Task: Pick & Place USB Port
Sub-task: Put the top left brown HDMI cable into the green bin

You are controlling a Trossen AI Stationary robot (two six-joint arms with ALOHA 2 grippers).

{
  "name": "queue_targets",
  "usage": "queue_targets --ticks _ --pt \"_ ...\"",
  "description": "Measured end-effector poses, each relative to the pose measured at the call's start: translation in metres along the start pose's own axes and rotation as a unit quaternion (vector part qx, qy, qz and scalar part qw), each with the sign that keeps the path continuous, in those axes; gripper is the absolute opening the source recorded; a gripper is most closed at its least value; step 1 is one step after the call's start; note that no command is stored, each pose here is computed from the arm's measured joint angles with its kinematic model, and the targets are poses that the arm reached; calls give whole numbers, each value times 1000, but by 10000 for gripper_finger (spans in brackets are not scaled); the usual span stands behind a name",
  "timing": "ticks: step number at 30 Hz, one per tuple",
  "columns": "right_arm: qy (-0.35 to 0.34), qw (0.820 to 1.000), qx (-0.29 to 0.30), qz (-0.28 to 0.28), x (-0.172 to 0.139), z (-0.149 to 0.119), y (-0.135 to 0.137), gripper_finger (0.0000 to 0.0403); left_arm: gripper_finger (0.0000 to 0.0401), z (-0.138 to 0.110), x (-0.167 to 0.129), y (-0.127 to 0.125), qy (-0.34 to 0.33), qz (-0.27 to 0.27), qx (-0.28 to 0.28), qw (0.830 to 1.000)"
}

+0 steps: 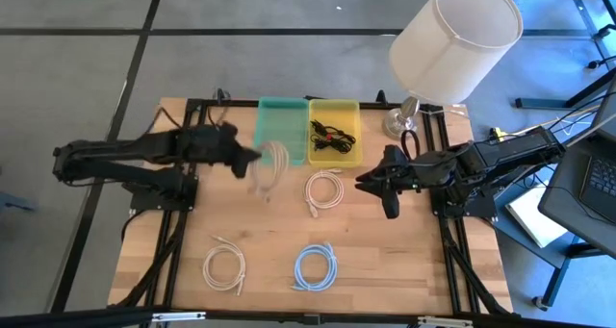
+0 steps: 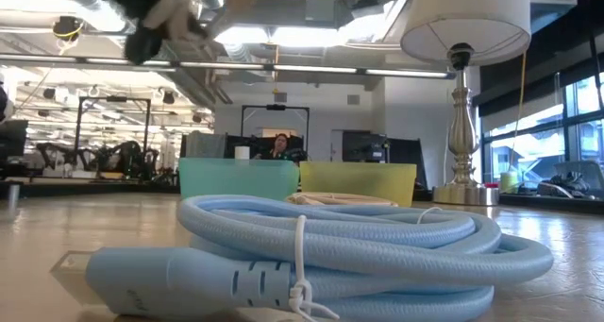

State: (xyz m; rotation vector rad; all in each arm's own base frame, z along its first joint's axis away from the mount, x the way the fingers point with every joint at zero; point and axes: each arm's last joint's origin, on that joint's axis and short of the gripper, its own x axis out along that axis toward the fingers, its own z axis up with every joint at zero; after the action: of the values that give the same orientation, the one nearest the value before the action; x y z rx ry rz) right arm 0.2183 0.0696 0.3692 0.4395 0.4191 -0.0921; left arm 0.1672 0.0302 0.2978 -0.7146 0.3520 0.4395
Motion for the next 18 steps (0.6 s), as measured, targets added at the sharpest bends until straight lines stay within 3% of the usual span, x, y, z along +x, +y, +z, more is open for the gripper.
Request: queue_targets --ticks 4,9,18 --pt "-15 1000 -6 9 0 3 2 104 33 29 2 6 -37 40 53 997" --pt "-29 999 -2 18 0 6 4 104 33 57 20 23 -26 75 85 993" --pt "-49 998 6 31 -1 10 6 104 33 100 75 72 66 136 123 981"
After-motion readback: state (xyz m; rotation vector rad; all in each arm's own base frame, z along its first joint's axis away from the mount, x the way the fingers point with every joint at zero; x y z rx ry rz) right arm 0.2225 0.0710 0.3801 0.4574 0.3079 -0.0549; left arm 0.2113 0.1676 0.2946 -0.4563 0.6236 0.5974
